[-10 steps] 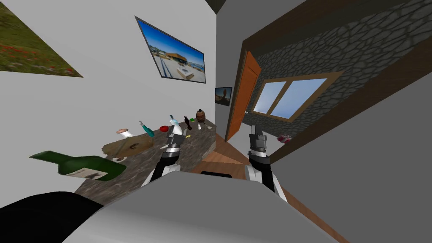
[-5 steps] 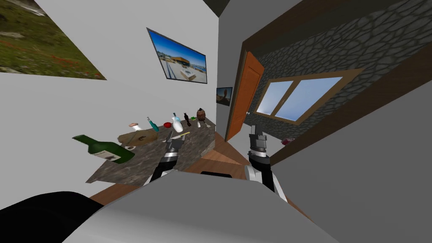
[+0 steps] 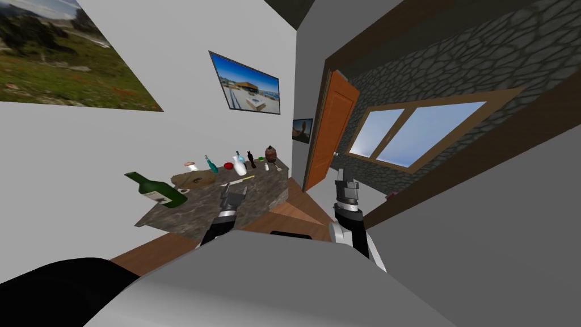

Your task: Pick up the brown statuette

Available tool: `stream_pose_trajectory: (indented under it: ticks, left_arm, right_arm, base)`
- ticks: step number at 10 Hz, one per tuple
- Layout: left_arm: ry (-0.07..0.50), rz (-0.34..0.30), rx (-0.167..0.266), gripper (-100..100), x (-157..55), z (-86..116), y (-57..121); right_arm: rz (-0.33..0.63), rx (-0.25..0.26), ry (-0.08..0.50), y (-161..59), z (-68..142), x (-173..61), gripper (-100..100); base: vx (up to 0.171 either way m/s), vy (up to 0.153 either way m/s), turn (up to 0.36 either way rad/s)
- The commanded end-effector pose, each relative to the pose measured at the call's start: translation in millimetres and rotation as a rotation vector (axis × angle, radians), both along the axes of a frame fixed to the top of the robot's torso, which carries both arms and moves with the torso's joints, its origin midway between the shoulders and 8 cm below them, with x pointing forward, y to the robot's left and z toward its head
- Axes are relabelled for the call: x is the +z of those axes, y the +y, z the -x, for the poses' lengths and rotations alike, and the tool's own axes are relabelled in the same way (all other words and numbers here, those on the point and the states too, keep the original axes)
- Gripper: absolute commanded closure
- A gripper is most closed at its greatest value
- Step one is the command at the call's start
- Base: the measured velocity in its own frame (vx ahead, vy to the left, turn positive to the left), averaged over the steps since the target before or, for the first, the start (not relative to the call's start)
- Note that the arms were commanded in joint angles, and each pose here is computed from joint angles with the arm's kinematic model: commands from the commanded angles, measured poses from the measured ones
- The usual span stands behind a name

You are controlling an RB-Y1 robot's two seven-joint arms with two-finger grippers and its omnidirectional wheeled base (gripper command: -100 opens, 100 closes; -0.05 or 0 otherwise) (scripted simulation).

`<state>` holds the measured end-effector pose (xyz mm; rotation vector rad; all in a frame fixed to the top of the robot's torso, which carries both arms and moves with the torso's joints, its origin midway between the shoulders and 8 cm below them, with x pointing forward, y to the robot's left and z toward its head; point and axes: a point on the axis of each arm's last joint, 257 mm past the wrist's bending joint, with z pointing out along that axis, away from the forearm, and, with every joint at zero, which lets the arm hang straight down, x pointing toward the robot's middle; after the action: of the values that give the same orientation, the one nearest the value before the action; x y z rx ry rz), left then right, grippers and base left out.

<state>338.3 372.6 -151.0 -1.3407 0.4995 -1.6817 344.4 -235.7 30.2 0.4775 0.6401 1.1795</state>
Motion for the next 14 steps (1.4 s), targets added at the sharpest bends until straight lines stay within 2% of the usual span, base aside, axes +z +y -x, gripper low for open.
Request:
stream_pose_trajectory:
  ticks: [1,3,4,6,14]
  left_arm:
    - [0.024,0.045,0.008,-100,-16,4,11.0]
    - [0.05,0.094,0.022,-100,-30,7,23.1]
    - [0.072,0.145,0.04,-100,-43,10,35.2]
    - [0.091,0.199,0.062,-100,-54,12,47.4]
    - [0.136,0.449,0.156,-100,-91,19,88.8]
  right_arm:
    - [0.0,0.0,0.0,0,0,0,0]
    - [0.0,0.0,0.0,0,0,0,0]
    - [0.0,0.0,0.0,0,0,0,0]
    - [0.0,0.0,0.0,0,0,0,0]
    - [0.0,0.0,0.0,0,0,0,0]
  base:
    - [0.038,-0.131,0.098]
    - [0.084,-0.104,0.06]
    - [0.163,-0.092,0.081]
    - [0.194,-0.073,0.022]
    - [0.204,0.005,-0.013]
